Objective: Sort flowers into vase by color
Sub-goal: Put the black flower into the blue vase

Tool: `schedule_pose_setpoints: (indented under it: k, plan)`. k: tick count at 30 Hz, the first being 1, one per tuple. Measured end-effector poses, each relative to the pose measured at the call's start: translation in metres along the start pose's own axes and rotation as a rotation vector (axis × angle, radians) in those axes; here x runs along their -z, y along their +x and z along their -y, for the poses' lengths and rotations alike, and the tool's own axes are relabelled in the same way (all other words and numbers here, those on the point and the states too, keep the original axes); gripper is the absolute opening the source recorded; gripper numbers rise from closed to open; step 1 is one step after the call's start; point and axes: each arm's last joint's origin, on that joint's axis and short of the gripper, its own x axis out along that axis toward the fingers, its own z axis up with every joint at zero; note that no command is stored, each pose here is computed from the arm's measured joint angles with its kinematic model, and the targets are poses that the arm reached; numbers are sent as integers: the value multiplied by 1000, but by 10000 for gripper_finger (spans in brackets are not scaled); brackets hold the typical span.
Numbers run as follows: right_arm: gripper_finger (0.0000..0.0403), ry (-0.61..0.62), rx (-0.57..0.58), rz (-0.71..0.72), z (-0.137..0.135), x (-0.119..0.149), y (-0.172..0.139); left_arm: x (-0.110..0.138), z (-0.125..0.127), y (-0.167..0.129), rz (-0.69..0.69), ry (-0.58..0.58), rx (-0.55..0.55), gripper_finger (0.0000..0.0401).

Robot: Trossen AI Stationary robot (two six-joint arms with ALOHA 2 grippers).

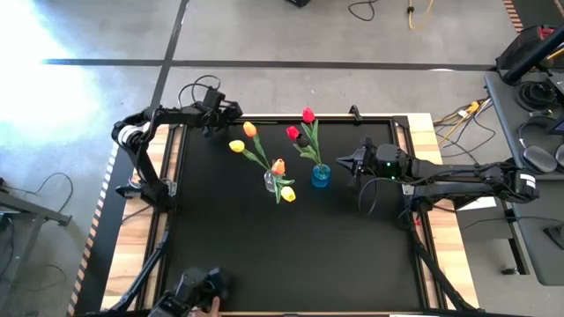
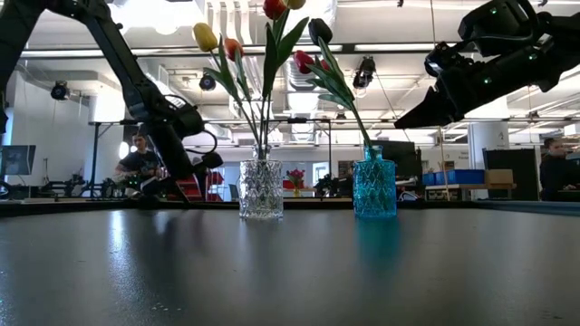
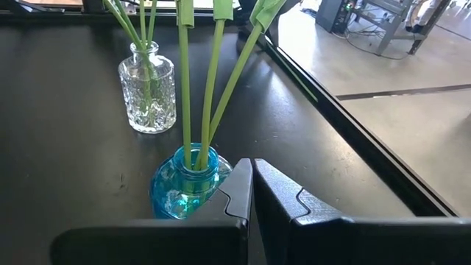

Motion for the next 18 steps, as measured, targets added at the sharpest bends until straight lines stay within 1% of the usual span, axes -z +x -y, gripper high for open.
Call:
schedule_pose_setpoints:
  k: [3,9,11,18]
  plan:
    - [9,0,0,0,0,0,0,1,-1,0,-3,25,-11,115]
    - [9,0,0,0,0,0,0,9,4,-1,-2,117,-21,31]
    - [9,0,0,0,0,0,0,12,5,-2,-2,144,-24,10]
    - [9,0,-1,0,0,0,0,22,7,-4,-38,217,-42,6]
